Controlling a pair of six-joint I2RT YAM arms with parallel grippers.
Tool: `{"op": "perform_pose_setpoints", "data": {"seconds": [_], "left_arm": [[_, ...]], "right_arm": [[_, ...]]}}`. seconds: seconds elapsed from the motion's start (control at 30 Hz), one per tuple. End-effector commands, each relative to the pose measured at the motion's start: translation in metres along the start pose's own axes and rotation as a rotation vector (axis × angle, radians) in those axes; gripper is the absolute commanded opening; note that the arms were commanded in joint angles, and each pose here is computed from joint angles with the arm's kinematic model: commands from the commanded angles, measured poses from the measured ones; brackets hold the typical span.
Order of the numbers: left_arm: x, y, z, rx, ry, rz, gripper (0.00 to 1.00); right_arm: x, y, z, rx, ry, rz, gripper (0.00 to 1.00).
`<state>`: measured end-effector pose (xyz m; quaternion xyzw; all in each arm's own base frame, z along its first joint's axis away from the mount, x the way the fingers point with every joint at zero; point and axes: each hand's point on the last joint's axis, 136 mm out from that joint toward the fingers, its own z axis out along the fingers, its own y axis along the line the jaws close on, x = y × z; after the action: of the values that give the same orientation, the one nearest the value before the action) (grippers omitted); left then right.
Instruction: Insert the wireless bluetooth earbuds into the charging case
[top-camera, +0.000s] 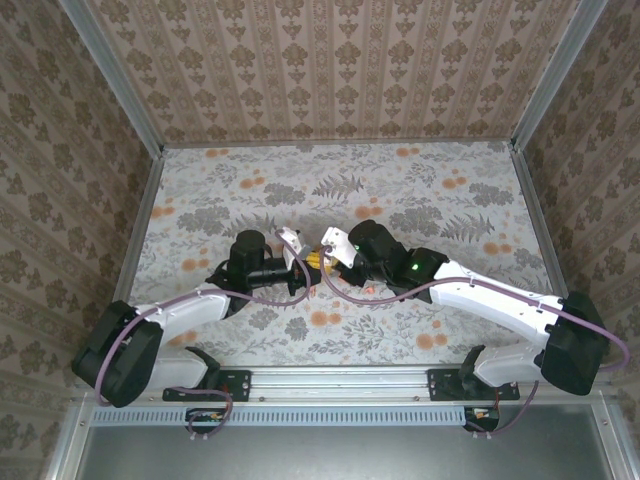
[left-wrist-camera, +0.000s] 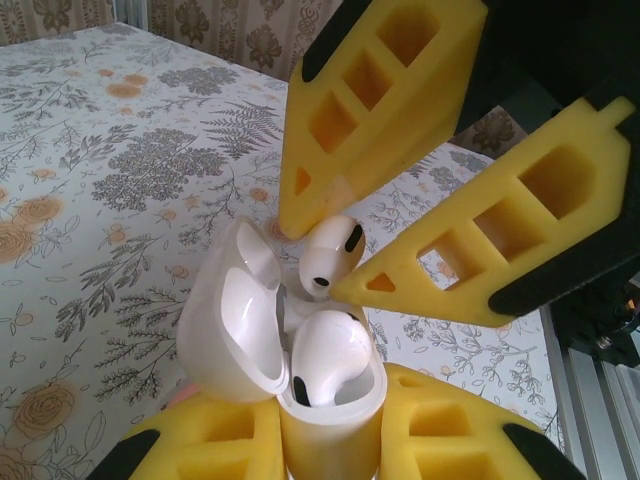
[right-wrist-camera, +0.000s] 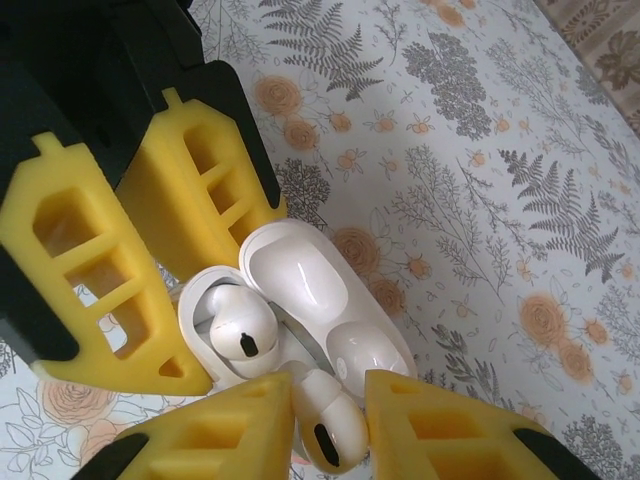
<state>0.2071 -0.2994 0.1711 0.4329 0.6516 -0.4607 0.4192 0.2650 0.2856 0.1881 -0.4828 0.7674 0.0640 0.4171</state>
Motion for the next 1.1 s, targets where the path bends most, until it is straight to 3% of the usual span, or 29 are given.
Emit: {"op": "perform_pose_setpoints", "data": {"seconds": [0.0, 0.5, 1.07], "left_arm": [[-0.026, -0.003, -0.002, -0.003, -0.071, 0.063, 0.07], [-0.025, -0.002, -0.003, -0.016, -0.073, 0.066, 0.07], [-0.026, 0.0, -0.002, -0.017, -0.072, 0.068, 0.07]], "right_arm": [[-0.001, 0.019, -0.002, -0.092, -0.013, 0.029, 0.28], [-0.013, 0.007, -0.012, -0.082, -0.092, 0.117, 0.4], [-0.019, -0.007, -0.017, -0.055, -0.124, 0.19, 0.46]]}}
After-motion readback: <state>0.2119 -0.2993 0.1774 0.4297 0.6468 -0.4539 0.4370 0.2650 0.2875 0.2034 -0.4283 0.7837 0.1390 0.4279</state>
